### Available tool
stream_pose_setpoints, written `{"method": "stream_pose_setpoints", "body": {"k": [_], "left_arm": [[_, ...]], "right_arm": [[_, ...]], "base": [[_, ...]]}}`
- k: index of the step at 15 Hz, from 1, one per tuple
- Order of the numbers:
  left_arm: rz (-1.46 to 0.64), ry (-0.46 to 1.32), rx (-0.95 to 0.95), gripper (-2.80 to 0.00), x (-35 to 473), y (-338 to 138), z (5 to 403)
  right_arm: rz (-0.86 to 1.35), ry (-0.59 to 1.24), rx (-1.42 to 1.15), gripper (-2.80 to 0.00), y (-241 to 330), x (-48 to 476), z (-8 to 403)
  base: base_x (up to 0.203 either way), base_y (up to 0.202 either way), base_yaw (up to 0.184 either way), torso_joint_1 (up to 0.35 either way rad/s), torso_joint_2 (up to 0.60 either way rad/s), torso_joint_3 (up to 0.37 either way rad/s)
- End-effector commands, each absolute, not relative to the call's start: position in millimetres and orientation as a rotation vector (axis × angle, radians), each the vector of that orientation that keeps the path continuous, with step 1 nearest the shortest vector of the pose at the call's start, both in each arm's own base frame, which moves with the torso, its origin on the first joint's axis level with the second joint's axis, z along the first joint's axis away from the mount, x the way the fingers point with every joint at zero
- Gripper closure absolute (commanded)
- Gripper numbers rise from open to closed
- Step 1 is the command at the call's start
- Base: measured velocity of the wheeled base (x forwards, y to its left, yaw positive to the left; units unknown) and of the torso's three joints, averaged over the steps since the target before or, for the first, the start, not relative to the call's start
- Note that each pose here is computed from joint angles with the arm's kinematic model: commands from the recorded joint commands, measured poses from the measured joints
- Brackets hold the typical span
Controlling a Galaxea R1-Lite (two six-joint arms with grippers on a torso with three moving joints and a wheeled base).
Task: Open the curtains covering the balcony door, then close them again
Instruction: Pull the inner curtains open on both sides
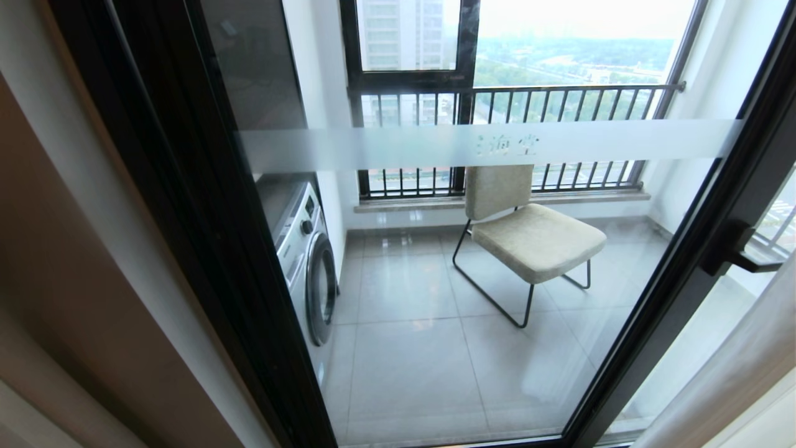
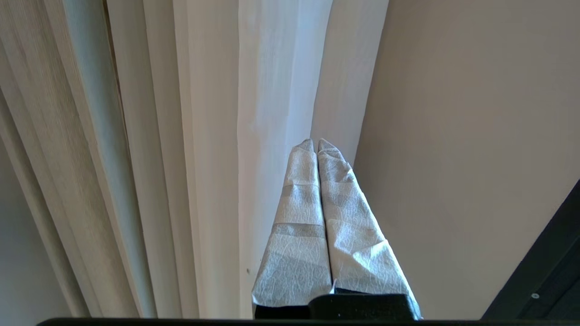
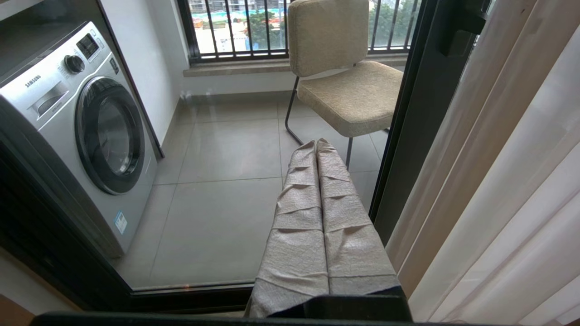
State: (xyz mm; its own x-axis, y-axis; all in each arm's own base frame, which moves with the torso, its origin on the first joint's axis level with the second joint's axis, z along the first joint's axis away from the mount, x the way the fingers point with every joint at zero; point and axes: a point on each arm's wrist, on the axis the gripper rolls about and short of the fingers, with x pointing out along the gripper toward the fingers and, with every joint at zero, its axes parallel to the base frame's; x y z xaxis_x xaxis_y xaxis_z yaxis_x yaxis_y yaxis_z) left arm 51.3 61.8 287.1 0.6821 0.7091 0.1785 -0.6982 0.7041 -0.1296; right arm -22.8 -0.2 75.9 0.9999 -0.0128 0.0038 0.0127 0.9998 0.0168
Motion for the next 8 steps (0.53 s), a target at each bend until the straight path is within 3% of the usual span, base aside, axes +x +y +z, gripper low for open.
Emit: {"method": "stream_pose_setpoints", "body": {"k": [1,8], "left_arm": [[0.789,-0.215,-0.066,0.00,51.6,62.0,282.8],[0.605,-0.160,-0.102,0.00,53.3,51.7,260.5]], "right_arm": [[-0.012,-0.005,0.017,0.00,-0.2,-22.8,76.0],[-0.012,-0.005,0.017,0.00,-0.2,-22.8,76.0]], "base": [[0.000,0.000,0.000,0.000,0.00,0.000],[0.000,0.000,0.000,0.000,0.00,0.000]]}}
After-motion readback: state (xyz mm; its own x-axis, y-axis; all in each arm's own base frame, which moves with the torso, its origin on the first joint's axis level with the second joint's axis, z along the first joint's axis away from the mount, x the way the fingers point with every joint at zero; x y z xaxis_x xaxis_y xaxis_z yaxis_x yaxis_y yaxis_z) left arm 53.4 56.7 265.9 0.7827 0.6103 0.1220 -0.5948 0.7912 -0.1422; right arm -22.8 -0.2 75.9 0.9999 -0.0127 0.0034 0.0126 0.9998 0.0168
